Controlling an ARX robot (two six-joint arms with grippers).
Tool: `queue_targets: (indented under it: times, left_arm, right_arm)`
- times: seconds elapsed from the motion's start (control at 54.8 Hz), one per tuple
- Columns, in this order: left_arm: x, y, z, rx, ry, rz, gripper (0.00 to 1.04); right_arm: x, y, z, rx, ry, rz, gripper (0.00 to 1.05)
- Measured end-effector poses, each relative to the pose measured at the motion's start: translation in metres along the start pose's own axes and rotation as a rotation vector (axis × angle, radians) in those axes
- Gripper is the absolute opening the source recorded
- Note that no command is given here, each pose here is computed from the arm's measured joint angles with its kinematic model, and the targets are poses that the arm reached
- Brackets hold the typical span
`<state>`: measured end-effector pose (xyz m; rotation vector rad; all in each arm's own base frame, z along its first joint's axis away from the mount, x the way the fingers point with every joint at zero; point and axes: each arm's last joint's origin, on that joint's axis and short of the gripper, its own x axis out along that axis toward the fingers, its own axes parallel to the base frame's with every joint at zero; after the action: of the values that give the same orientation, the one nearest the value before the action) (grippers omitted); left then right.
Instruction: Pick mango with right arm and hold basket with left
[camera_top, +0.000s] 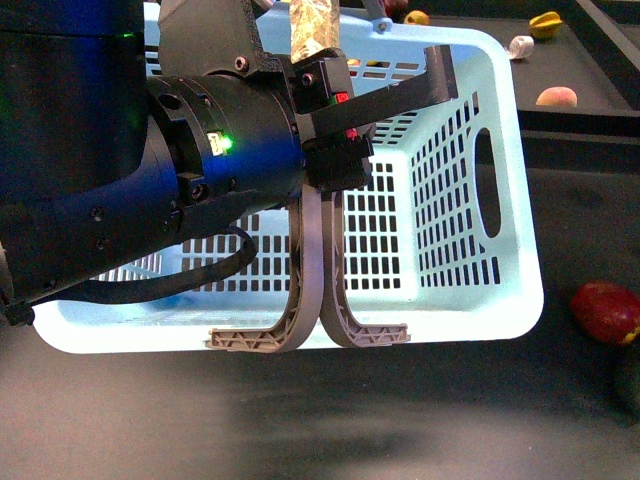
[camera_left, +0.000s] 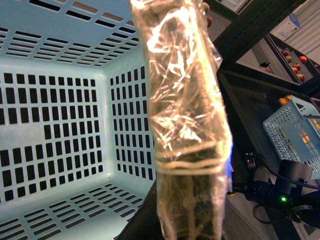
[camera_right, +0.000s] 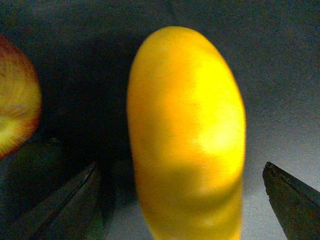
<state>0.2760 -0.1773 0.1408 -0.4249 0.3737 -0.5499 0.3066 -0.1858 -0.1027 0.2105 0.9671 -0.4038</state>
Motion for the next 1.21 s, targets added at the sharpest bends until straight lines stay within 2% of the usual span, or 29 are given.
queue_targets:
  times: [0.365,0.456,0.639,0.712,0.931,1.205]
  left_arm:
    - [0.000,0.000,0.000,0.000,0.000,0.000,0.06]
    - [0.000,0.000,0.000,0.000,0.000,0.000,0.06]
    - [0.000,0.000,0.000,0.000,0.000,0.000,0.06]
    - [0.000,0.000,0.000,0.000,0.000,0.000,0.06]
    - [0.000,0.000,0.000,0.000,0.000,0.001,0.06]
    - [0.000,0.000,0.000,0.000,0.000,0.000,0.06]
  right_arm:
    - [0.004,-0.009,-0.001,0.020,0.014,-0.035,0.96]
    - [0.004,-0.010,-0.002,0.021,0.015,-0.037,0.86]
    - [0.003,-0.012,-0.003,0.026,0.011,-0.040,0.57]
    - [-0.001,-0.013,-0.006,0.032,0.015,-0.031,0.51]
    - [-0.026,-0.013,-0.005,0.057,0.005,0.026,0.50]
    - [-0.088,-0.001,0.028,0.072,-0.110,0.147,0.50]
